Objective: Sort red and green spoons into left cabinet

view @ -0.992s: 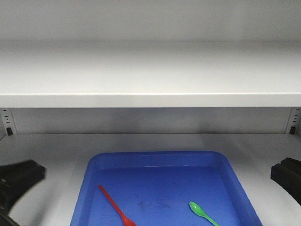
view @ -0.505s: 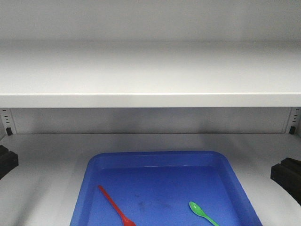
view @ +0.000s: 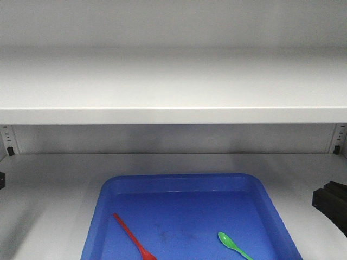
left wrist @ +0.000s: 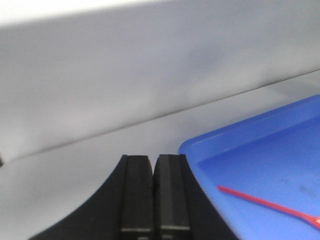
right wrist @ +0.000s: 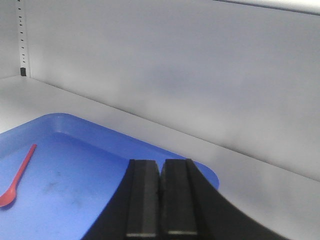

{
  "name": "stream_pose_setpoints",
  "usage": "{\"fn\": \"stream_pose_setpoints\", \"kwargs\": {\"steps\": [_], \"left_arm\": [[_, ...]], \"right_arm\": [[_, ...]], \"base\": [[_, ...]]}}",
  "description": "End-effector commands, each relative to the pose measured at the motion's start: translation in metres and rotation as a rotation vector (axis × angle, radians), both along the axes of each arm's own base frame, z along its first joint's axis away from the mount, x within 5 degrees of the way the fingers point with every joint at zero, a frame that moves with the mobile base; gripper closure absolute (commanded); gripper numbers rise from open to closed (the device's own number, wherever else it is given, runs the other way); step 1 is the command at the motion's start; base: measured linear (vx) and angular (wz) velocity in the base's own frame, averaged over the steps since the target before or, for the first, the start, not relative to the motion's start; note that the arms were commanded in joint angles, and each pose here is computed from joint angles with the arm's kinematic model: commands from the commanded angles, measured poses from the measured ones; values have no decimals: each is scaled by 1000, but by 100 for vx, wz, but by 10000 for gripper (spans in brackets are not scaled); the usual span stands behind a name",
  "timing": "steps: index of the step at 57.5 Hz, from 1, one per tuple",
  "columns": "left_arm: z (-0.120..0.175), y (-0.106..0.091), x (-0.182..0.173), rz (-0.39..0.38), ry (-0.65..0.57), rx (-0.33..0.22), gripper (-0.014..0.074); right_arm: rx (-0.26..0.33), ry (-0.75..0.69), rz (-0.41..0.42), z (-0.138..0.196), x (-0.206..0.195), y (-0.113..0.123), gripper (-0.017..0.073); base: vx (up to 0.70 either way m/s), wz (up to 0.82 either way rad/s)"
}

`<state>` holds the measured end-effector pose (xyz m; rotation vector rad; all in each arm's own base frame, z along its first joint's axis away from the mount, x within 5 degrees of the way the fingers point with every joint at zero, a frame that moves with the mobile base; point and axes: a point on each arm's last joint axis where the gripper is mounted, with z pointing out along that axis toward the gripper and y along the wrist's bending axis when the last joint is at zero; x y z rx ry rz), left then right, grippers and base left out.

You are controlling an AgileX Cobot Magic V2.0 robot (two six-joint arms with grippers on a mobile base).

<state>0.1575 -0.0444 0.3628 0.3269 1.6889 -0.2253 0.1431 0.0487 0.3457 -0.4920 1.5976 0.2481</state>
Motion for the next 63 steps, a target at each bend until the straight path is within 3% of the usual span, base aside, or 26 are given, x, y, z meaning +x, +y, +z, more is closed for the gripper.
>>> {"fn": "stream_pose_setpoints", "kwargs": {"steps": [1, 20, 28, 38, 49, 60, 63], "left_arm": [[16, 6, -2, 71, -56, -51, 597], [37, 27, -39, 186, -220, -65, 597], [25, 34, -62, 234, -261, -69, 597], [-31, 39, -83, 276, -291, -122, 597], [-93, 44, -99, 302, -355, -237, 597], [-151, 45, -104, 308, -315, -316, 597], [-154, 43, -103, 299, -260, -278, 597]], "right_arm": [[32, -31, -18, 11, 0, -2, 562], [31, -32, -18, 11, 0, -2, 562], [31, -32, -18, 11, 0, -2, 562], [31, -32, -18, 11, 0, -2, 562], [31, -32, -18, 11, 0, -2, 562], [31, -32, -17, 11, 0, -2, 562], [31, -32, -17, 11, 0, -2, 562]], "base": [[0, 0], [0, 0], [0, 0], [0, 0], [0, 0], [0, 0], [0, 0]]}}
